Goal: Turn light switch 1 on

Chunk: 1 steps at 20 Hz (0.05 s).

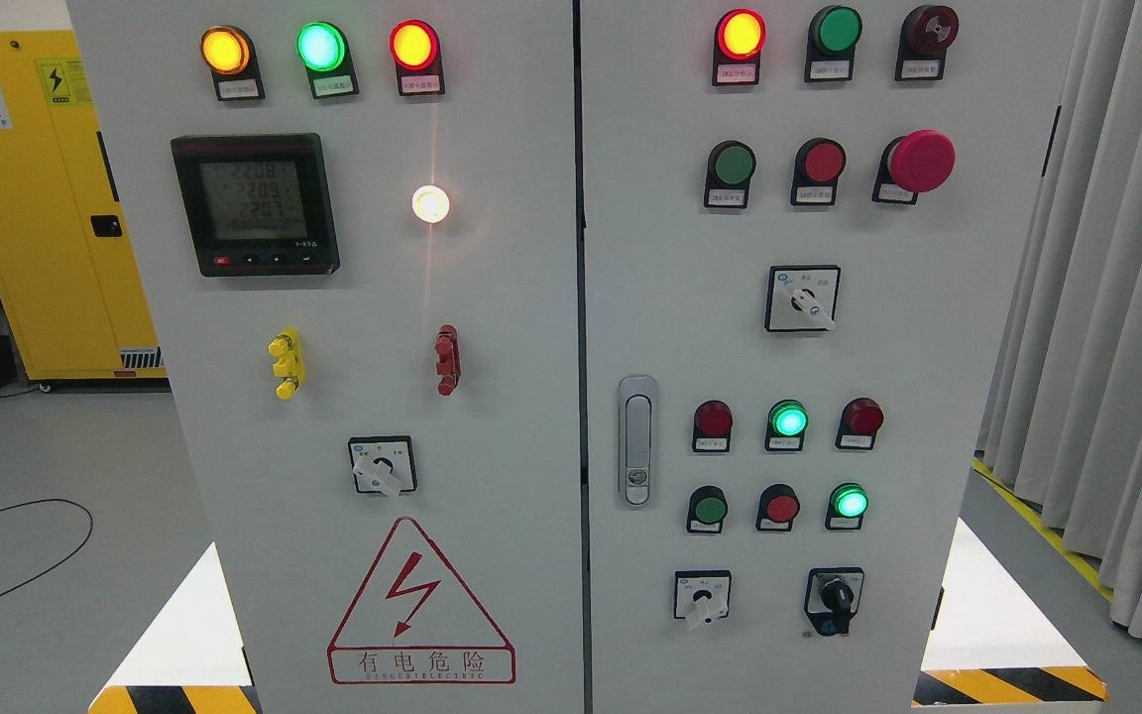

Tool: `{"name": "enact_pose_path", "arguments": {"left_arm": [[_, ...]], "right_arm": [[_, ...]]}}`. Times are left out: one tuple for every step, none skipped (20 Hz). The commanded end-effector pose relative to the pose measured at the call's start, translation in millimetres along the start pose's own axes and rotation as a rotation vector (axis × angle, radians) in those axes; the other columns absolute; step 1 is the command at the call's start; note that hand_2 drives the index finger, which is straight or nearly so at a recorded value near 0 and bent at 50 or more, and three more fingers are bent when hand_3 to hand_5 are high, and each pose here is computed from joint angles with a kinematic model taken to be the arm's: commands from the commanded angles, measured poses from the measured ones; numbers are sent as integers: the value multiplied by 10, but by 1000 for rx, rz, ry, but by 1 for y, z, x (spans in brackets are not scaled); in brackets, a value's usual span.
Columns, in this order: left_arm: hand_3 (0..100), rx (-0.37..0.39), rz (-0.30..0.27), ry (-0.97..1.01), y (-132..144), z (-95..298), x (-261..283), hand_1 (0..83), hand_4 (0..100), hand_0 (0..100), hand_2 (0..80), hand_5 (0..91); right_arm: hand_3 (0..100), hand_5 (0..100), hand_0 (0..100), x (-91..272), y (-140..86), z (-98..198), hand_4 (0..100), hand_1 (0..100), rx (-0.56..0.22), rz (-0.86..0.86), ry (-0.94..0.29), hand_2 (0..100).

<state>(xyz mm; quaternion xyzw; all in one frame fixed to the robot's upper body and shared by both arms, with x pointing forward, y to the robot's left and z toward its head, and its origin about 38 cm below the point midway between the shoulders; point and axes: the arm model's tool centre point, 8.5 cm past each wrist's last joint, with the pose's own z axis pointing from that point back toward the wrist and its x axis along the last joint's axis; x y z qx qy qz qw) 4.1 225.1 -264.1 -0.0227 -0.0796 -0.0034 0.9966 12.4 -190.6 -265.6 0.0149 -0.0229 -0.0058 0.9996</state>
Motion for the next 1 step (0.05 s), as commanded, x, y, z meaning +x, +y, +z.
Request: {"name": "enact_pose_path", "arguments": {"left_arm": [[0, -19, -34, 53, -7, 2, -16, 131, 0, 140, 0, 0]], "right_arm": [[0, 0, 0, 0, 0, 0, 0, 500, 0, 0, 0, 40]]}}
